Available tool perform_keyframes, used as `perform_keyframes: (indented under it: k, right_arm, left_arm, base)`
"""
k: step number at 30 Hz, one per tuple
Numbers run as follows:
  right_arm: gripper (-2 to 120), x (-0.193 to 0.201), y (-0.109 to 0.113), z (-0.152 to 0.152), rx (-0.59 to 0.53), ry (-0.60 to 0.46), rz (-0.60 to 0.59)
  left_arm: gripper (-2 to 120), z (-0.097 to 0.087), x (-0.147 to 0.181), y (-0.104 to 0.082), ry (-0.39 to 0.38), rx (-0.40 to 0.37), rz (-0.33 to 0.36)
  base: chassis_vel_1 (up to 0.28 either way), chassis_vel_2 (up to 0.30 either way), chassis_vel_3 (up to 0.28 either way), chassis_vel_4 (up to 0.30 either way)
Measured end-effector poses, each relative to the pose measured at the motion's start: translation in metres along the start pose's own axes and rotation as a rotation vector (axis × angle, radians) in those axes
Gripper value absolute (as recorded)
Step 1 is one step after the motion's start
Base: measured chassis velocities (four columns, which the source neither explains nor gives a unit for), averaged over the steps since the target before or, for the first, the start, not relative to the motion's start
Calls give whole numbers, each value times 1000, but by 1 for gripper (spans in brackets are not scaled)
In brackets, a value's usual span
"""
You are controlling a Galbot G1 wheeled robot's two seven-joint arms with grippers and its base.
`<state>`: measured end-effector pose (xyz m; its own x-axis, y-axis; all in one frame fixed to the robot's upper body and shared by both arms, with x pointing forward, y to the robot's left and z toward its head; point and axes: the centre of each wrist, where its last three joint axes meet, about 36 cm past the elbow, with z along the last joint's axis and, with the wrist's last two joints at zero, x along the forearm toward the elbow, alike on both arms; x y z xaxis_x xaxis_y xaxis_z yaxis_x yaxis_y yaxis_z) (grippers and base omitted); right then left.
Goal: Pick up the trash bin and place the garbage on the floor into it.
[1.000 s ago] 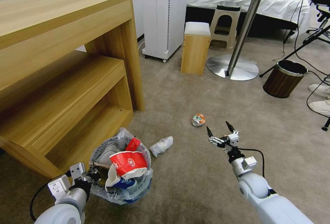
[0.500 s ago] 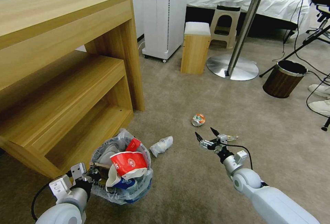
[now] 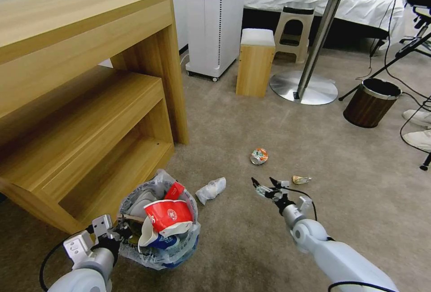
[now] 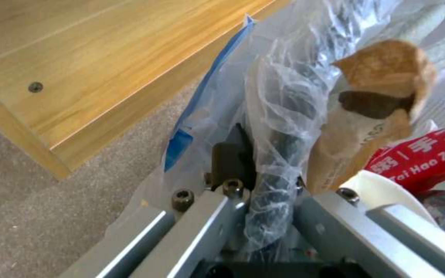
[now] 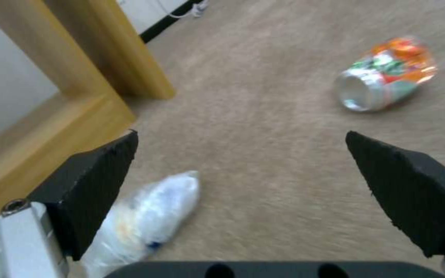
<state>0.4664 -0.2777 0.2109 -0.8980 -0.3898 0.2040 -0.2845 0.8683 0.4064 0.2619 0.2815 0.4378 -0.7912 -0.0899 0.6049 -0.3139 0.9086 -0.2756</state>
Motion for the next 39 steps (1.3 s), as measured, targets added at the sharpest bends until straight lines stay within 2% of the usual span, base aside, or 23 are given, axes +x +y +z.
perform_keyframes:
  k: [3,4,6,13,18,27,35,38,39]
  right_arm:
    - [100,-32,23,10,-50,-1,-42]
    - [100,-32,23,10,-50,-1,-42]
    - [100,-56,44,16,-91,-11,-83]
    - [97,-73,62,31,-132,4,-110]
    - [96,-74,62,35,-157,-2,-91]
    - [91,-67,44,52,-181,24,-39]
    - [91,-76,40,58,-214,33,-90]
    - [83,-80,40,62,-225,37,-116]
    - [86,-81,41,63,-226,39,-115]
  left_arm:
    - [0,1,1,1,2,4,-4]
    - [0,1,1,1,2,4,-4]
    - [0,1,2,0,-2,7,-4]
    - [0,-1,6,0,-11,12,-4]
    - [0,-2,6,0,-17,15,-5]
    - [0,-1,6,-1,-14,16,-3]
    - [0,0,6,-1,-14,18,-2]
    - [0,1,7,-1,-14,20,-2]
    - [0,0,7,-1,-15,20,-2]
  base:
    - [0,0,0,0]
    - [0,0,0,0]
    - [0,0,0,0]
    - [0,0,0,0]
    - [0,0,0,0]
    - [0,0,0,0]
    - [0,0,0,0]
    - [0,0,0,0]
    - [0,0,0,0]
